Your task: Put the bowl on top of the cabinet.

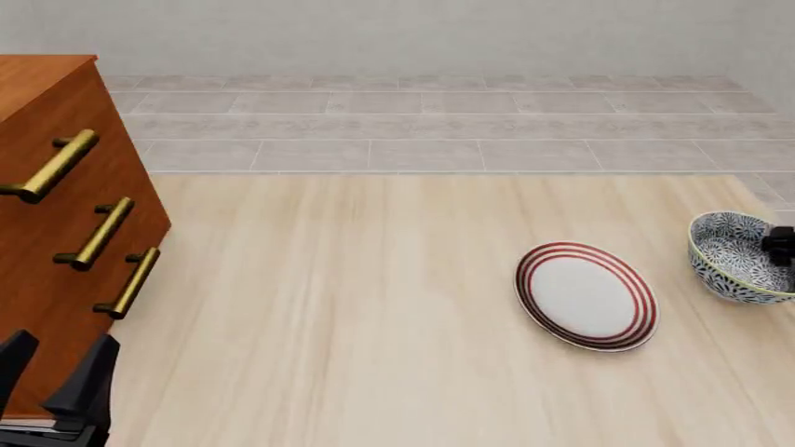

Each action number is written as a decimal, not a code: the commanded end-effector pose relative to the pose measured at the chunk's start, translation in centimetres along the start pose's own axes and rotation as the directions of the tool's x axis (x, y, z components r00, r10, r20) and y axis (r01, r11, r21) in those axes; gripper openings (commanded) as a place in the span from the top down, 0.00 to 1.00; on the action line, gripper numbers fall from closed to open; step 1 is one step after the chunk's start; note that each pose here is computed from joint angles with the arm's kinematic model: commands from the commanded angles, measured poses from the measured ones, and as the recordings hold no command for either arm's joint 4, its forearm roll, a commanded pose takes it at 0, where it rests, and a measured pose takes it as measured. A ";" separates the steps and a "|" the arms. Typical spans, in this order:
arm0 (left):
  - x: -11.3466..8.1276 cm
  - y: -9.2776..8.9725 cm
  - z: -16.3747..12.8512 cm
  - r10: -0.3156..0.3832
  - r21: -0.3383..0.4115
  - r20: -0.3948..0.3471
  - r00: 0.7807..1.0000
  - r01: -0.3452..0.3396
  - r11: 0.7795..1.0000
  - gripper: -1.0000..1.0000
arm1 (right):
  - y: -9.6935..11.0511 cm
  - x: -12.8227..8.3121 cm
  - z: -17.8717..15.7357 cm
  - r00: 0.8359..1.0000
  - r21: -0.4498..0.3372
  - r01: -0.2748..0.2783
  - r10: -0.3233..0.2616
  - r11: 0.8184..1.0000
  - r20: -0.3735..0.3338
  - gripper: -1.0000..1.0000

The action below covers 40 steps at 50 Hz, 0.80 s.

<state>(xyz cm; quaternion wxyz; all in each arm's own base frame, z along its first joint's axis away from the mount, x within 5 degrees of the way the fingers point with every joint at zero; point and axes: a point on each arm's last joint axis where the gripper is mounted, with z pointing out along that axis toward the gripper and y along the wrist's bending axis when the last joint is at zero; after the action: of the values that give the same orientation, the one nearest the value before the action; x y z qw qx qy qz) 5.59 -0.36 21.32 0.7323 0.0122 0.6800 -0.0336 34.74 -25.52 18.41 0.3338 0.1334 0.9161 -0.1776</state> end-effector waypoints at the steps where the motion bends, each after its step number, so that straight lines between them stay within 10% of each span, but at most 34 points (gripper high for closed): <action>1: 0.0 0.0 0.0 0.000 -0.002 0.000 1.000 0.000 1.000 0.00 | 0.1 1.0 1.5 0.999 -0.007 -0.005 0.005 1.000 -0.032 0.00; 39: 0.1 0.0 0.0 -0.002 -0.002 -0.004 1.000 0.002 1.000 0.00 | -0.1 2.7 3.9 0.996 -0.015 -0.010 0.009 1.000 -0.084 0.00; 40: 0.1 0.0 0.0 -0.002 -0.002 -0.004 1.000 0.002 1.000 0.00 | 0.1 2.6 3.9 0.996 -0.018 -0.011 0.009 1.000 -0.087 1.00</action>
<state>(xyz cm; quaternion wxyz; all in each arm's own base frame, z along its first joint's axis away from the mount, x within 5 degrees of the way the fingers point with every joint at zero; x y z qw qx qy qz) 5.61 -0.35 21.23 0.7311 0.0113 0.6813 -0.0333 35.08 -26.61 14.27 0.3000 0.1429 0.9291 -0.1624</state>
